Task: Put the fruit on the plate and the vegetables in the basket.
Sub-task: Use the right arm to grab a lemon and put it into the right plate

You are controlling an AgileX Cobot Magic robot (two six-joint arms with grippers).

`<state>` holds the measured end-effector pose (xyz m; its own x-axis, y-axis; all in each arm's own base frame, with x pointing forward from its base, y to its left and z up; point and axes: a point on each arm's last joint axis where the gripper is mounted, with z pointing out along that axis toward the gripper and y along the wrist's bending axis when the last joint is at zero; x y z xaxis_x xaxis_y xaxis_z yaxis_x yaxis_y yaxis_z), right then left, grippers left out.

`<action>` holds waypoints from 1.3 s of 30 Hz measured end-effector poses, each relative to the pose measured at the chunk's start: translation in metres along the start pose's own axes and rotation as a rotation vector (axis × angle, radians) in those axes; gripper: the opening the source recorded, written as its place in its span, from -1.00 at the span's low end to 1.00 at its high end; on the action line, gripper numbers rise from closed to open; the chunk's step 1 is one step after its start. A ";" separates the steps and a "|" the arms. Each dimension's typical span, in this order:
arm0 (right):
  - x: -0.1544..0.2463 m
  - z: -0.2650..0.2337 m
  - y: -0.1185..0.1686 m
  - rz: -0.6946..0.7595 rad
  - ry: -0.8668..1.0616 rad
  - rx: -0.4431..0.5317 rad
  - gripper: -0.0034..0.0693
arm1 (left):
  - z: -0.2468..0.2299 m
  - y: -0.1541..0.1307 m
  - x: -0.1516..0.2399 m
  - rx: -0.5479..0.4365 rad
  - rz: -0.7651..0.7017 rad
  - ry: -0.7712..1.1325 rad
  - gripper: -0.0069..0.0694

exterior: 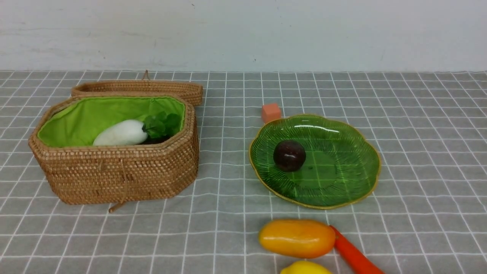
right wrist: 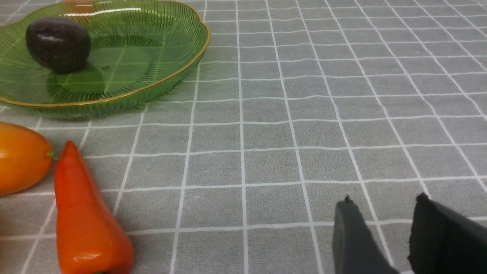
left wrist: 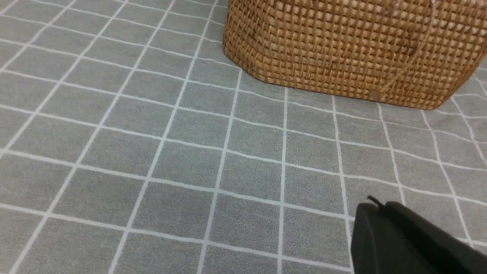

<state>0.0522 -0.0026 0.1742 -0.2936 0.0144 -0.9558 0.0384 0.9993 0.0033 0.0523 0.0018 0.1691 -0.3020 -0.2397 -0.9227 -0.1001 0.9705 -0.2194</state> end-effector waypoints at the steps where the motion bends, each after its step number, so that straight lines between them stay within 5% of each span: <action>1: -0.001 0.000 0.000 0.000 -0.009 -0.001 -0.24 | 0.000 0.000 0.000 0.000 0.000 0.000 -0.81; 17: -0.046 -0.013 0.001 0.235 -0.557 -0.080 -0.24 | 0.000 0.000 0.000 0.001 -0.003 0.000 -0.77; 23: -0.071 -0.024 0.002 0.369 -0.448 -0.108 -0.24 | 0.000 0.000 0.000 0.001 -0.003 0.000 -0.75; 33: -0.153 -0.015 0.003 0.251 -0.177 -0.045 -0.24 | 0.000 0.000 0.000 0.001 -0.003 0.000 -0.72; 39: -0.149 0.020 0.010 0.236 0.069 -0.079 -0.24 | 0.000 0.000 0.000 0.001 -0.003 0.000 -0.71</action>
<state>0.1154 0.0048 0.3108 -0.3503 0.2472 -0.9034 0.0399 0.9676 0.2493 0.0523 0.0017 0.1691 -0.3020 -0.2424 -0.9220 -0.0999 0.9699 -0.2222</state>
